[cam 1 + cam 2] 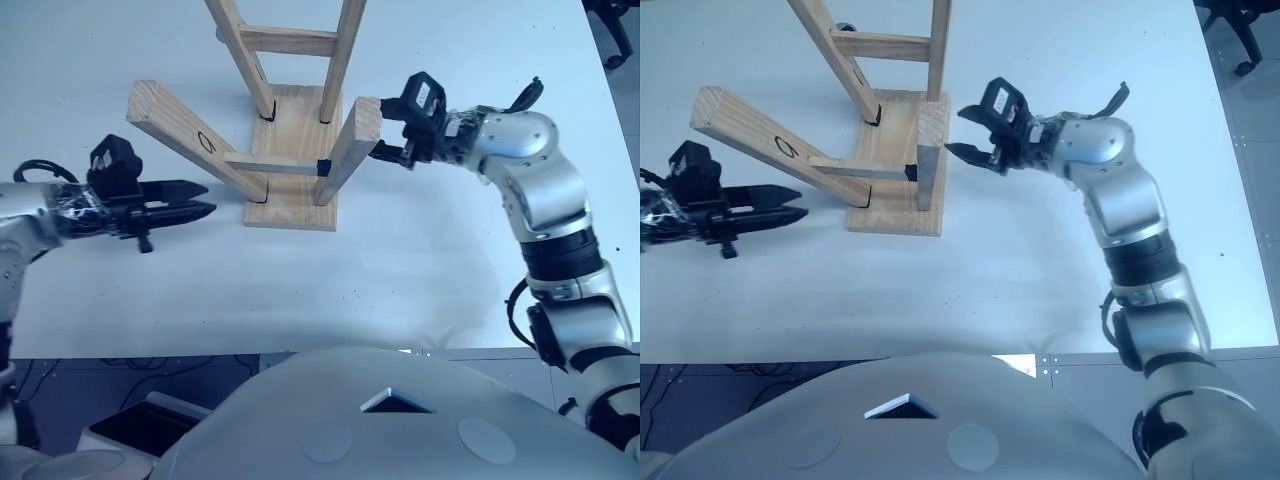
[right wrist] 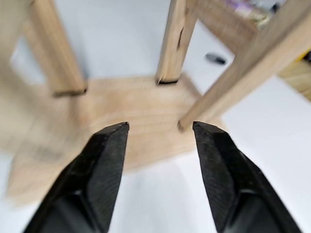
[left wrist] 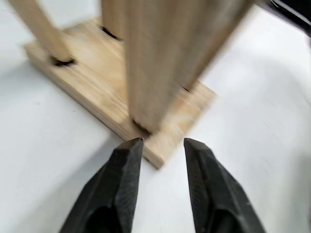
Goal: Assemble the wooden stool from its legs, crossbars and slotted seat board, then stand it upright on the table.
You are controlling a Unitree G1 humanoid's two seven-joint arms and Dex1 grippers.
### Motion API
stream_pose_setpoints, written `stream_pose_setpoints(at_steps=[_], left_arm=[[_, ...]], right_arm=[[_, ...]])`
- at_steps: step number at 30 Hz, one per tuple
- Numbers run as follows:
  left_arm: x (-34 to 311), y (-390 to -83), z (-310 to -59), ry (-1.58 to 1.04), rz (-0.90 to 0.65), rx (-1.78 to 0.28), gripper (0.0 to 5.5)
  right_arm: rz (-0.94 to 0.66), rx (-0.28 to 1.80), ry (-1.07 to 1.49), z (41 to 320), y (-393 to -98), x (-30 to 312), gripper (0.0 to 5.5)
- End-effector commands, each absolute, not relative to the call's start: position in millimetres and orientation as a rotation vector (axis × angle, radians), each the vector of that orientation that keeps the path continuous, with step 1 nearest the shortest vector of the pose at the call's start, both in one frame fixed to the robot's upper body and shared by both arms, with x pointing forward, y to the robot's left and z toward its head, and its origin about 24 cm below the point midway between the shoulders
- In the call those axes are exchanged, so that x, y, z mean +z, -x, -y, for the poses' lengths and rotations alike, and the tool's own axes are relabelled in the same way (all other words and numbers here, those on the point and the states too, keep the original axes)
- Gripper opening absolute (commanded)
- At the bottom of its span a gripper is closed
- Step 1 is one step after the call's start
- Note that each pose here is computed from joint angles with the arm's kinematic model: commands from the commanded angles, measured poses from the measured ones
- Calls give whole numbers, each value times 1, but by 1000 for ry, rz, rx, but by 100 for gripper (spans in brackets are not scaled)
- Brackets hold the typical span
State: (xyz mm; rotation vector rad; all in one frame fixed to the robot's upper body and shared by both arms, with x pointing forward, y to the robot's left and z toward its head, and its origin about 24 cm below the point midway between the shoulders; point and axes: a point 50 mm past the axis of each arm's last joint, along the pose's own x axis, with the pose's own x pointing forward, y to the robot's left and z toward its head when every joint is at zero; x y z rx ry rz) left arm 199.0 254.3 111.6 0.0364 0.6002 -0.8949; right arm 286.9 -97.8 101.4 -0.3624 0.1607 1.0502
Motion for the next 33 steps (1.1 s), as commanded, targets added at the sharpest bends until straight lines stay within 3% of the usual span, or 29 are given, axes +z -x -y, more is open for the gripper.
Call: stream_pose_setpoints(at_steps=[1,7,11,16,21,26,29,33], left_arm=[[92,-191,-228,113,-635,-798,87],[76,-222,-228,101,-621,-631,4],[72,-253,-236,16,-601,-587,0],[67,-278,-239,-58,-570,-638,0],[81,-251,-265,-99,-510,-785,0],[103,-224,-289,-126,-549,-931,73],[106,-222,-280,-115,-534,-1013,108],[96,-231,-269,-109,-507,-1014,157]], right_arm=[[-128,1064,391,73,-274,99,166],[-294,1138,435,49,-260,89,67],[-320,1247,449,10,-251,89,5],[-288,1355,397,-13,-247,98,5],[-324,1346,265,44,-250,109,5],[-399,1430,225,116,-246,112,86],[-366,1362,208,131,-279,112,127],[-322,1314,157,127,-314,110,184]])
